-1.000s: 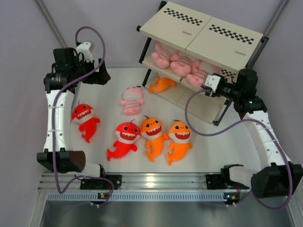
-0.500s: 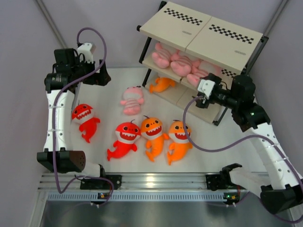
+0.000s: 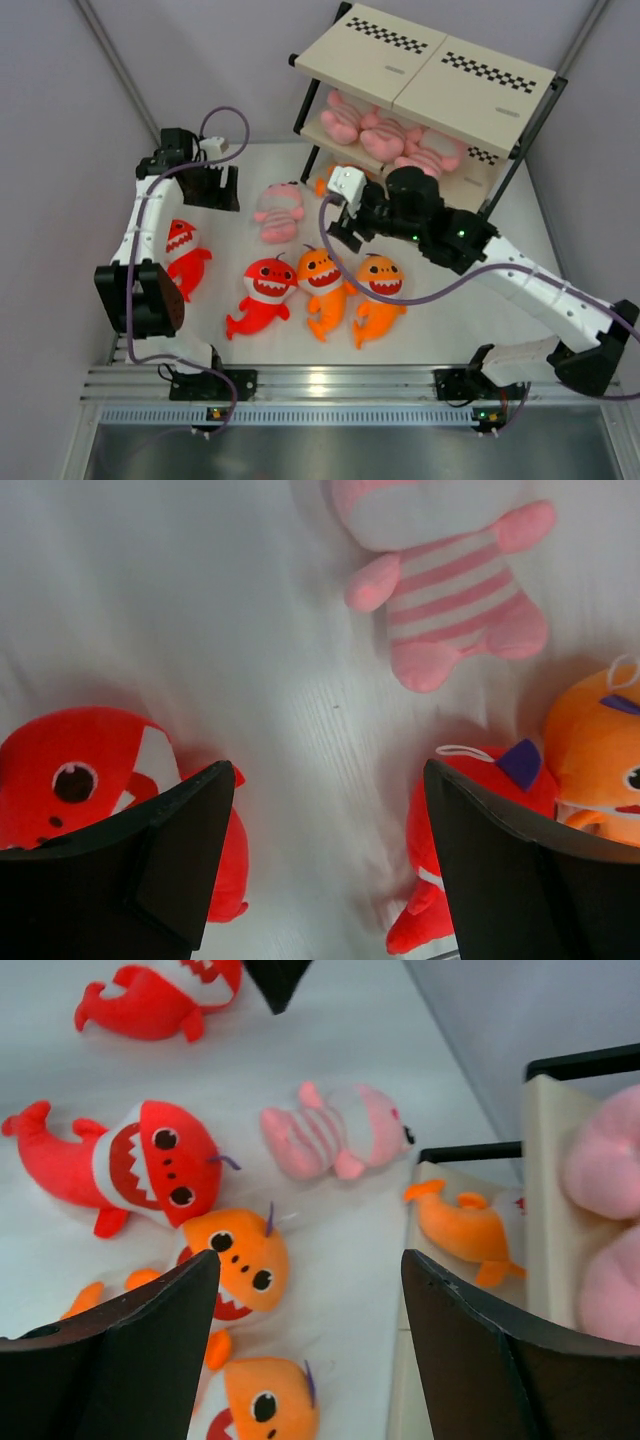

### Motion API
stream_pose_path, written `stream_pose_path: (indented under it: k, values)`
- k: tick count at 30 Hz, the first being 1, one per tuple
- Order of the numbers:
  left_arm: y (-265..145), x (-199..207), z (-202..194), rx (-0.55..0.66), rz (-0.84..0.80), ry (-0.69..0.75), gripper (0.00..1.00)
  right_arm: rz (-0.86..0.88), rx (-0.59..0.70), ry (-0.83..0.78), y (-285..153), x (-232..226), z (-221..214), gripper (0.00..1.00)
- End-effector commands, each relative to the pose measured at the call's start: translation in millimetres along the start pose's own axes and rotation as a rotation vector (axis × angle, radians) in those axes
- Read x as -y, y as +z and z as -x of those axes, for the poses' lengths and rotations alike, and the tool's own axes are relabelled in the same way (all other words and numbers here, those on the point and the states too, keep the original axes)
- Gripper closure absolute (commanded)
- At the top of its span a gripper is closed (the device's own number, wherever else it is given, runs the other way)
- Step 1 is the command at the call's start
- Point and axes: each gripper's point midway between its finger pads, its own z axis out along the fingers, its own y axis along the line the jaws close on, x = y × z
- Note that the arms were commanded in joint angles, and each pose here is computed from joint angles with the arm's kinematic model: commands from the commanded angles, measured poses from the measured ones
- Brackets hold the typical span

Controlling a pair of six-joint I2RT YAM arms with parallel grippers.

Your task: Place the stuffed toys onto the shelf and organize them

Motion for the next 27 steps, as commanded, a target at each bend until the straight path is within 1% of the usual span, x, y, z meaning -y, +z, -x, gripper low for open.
stream_pose_path:
  k: [1, 2, 3, 4, 6, 8, 11, 13, 15, 16, 17, 19, 20, 21, 22, 23, 24, 25, 27]
  values:
    - [43.8, -8.9, -6.9, -0.064, 0.003, 0.034, 0.18, 0.024, -0.045, 0.049, 26.5, -20.5, -6.9, 0.26]
    - [50.1, -9.8, 8.4, -0.023, 0.005, 0.051, 0.19, 0.040, -0.049, 0.054, 31.3, -26.0, -10.2, 0.26]
    - [65.0, -8.0, 11.2, -0.030, 0.000, 0.063, 0.21, 0.072, -0.045, 0.061, 34.9, -33.4, -11.4, 0.26]
    - [71.1, -10.0, 18.1, -0.013, 0.005, 0.074, 0.21, 0.093, -0.048, 0.067, 38.9, -38.9, -14.0, 0.26]
    - [92.3, 6.3, 43.5, 0.050, -0.008, 0.158, 0.22, 0.136, -0.043, 0.076, 42.0, -49.5, -17.7, 0.26]
    - [114.9, 22.4, 53.8, 0.066, -0.054, 0.220, 0.20, 0.150, -0.052, 0.078, 42.6, -54.7, -25.3, 0.26]
    - [137.9, 43.9, 54.2, 0.050, -0.128, 0.318, 0.14, 0.148, -0.071, 0.086, 39.1, -57.5, -35.6, 0.26]
    - [158.5, 49.2, 42.3, 0.012, -0.160, 0.366, 0.12, 0.138, -0.056, 0.091, 32.6, -57.0, -34.0, 0.25]
    - [178.7, 40.8, 37.2, -0.011, -0.126, 0.362, 0.11, 0.138, -0.054, 0.092, 30.7, -60.0, -40.2, 0.25]
    - [185.6, 31.0, 43.1, 0.000, -0.073, 0.364, 0.10, 0.138, -0.042, 0.094, 27.2, -60.8, -38.3, 0.25]
    - [193.8, 26.8, 45.6, 0.002, -0.057, 0.365, 0.09, 0.147, -0.047, 0.096, 26.6, -64.1, -43.5, 0.25]
    - [200.8, 26.8, 48.2, 0.007, -0.066, 0.362, 0.09, 0.150, -0.048, 0.106, 25.0, -65.9, -46.0, 0.25]
    - [204.1, 34.3, 47.6, 0.010, -0.105, 0.364, 0.12, 0.155, -0.053, 0.110, 25.0, -67.6, -48.6, 0.25]
    - [205.3, 37.9, 45.3, 0.008, -0.127, 0.364, 0.19, 0.156, -0.057, 0.112, 25.2, -68.5, -50.6, 0.25]
    - [207.1, 43.4, 38.7, -0.003, -0.151, 0.364, 0.28, 0.161, -0.061, 0.114, 25.0, -70.0, -52.6, 0.25]
    - [204.6, 50.4, 36.7, 0.003, -0.187, 0.374, 0.60, 0.165, -0.064, 0.115, 25.1, -71.4, -53.9, 0.25]
    - [202.9, 52.8, 32.6, -0.003, -0.198, 0.375, 0.88, 0.165, -0.067, 0.114, 25.4, -71.1, -55.0, 0.25]
    - [199.6, 55.4, 29.3, -0.008, -0.201, 0.367, 1.00, 0.165, -0.073, 0.110, 25.3, -70.8, -55.4, 0.25]
    - [179.6, 61.6, 23.3, -0.004, -0.206, 0.352, 1.00, 0.170, -0.080, 0.099, 27.5, -70.4, -55.2, 0.24]
